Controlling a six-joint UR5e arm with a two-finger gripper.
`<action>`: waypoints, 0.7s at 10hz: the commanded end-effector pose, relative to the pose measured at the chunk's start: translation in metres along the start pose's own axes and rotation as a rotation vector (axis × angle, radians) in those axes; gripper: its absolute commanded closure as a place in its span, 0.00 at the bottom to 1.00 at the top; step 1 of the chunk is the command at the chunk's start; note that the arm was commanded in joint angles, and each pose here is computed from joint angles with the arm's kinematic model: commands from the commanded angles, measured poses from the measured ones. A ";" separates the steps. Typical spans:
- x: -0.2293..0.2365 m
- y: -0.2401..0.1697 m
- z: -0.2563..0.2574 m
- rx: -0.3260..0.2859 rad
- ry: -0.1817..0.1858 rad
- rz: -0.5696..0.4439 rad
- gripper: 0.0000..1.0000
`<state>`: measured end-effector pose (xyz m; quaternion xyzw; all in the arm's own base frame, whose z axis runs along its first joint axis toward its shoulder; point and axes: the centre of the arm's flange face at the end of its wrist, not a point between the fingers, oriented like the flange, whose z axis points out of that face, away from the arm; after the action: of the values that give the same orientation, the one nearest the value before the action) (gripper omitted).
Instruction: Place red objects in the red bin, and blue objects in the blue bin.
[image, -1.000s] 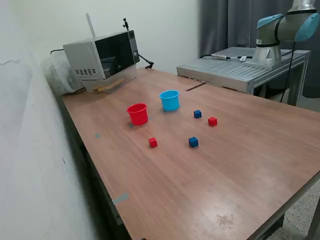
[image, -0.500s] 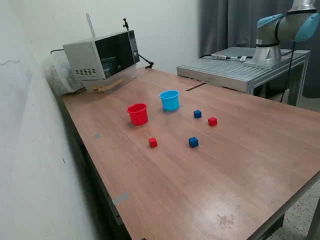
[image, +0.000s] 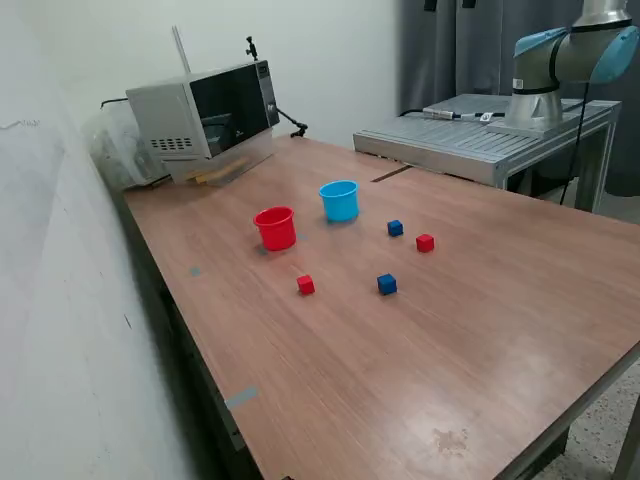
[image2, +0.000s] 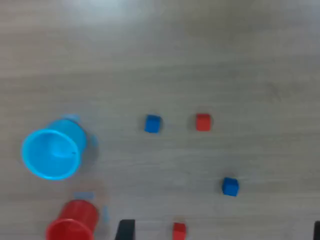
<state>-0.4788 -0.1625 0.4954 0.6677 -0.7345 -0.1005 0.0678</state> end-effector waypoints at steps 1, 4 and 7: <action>0.019 0.039 0.133 0.070 0.085 0.013 0.00; -0.019 0.048 0.277 0.150 0.055 0.092 0.00; -0.047 0.055 0.308 0.156 0.039 0.140 0.00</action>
<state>-0.5886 -0.1197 0.2580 0.6363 -0.7693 -0.0320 0.0470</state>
